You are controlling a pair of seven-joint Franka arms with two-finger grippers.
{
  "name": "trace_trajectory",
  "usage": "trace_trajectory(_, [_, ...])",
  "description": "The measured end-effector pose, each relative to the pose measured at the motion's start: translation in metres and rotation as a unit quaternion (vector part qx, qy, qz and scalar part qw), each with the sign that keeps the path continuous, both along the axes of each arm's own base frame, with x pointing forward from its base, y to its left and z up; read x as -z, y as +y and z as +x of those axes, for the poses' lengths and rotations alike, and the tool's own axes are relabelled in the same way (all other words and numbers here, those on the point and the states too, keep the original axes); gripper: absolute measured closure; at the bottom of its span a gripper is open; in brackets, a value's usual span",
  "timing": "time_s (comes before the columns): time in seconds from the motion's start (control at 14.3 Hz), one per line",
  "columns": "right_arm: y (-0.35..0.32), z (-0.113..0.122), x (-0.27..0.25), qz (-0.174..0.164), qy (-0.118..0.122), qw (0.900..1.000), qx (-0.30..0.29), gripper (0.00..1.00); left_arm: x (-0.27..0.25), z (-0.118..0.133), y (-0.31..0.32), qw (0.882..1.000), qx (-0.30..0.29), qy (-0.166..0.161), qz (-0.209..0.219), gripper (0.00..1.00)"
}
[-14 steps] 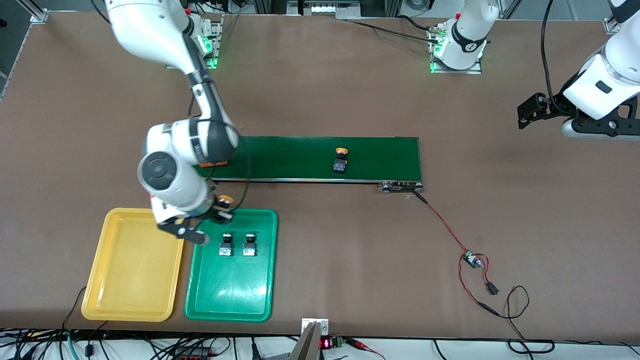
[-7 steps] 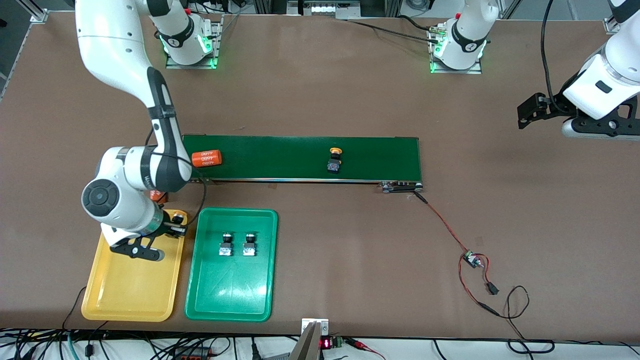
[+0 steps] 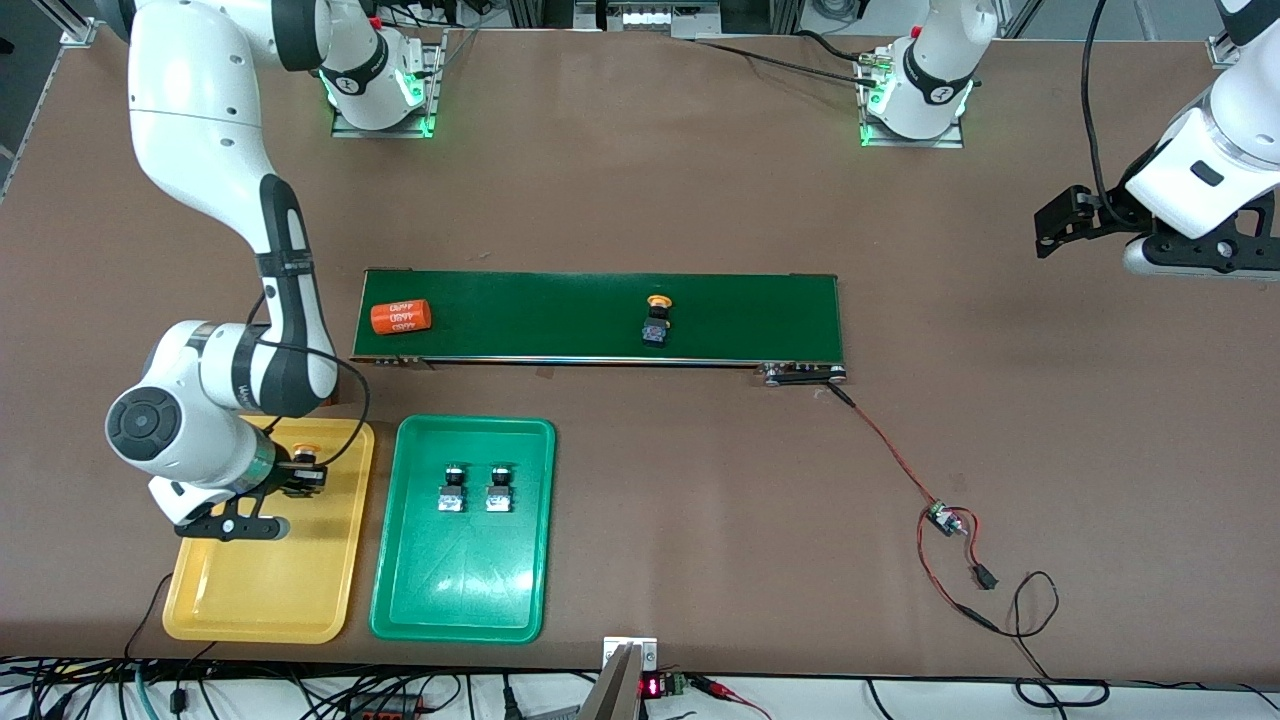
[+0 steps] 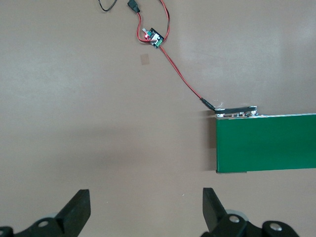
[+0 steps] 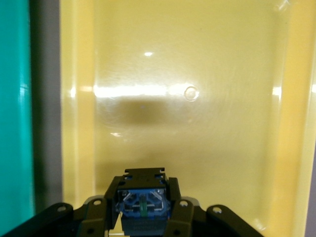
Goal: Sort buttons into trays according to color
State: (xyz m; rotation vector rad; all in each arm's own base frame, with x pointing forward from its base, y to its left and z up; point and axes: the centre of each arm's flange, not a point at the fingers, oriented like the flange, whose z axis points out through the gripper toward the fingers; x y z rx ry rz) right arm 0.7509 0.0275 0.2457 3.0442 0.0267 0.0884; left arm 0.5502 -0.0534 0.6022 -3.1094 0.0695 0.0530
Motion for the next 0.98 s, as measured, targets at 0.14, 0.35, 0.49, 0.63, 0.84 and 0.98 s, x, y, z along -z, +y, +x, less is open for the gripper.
trace_trajectory(0.14, [-0.015, 0.003, 0.011, -0.007, -0.007, 1.000, -0.020, 0.59, 0.000, 0.000, 0.000, 1.000, 0.000, 0.000, 0.000, 0.00])
trace_trajectory(0.35, [-0.035, 0.006, 0.030, -0.018, -0.017, 0.999, -0.048, 0.59, 0.000, 0.000, 0.000, 1.000, 0.000, 0.000, 0.000, 0.00])
trace_trajectory(0.49, [-0.048, 0.005, 0.041, -0.022, -0.013, 0.998, -0.055, 0.59, 0.000, 0.000, 0.000, 1.000, 0.000, 0.000, 0.000, 0.00])
trace_trajectory(0.63, [-0.057, 0.004, 0.046, -0.024, -0.012, 0.998, -0.053, 0.59, 0.000, 0.000, 0.000, 1.000, 0.000, 0.000, 0.000, 0.00])
trace_trajectory(0.84, [-0.062, 0.006, 0.044, -0.024, -0.017, 0.998, -0.050, 0.44, 0.000, 0.000, 0.000, 1.000, 0.000, 0.000, 0.000, 0.00])
trace_trajectory(0.98, [-0.057, 0.010, 0.036, -0.023, -0.026, 0.998, -0.053, 0.24, 0.000, 0.000, 0.000, 1.000, 0.000, 0.000, 0.000, 0.00])
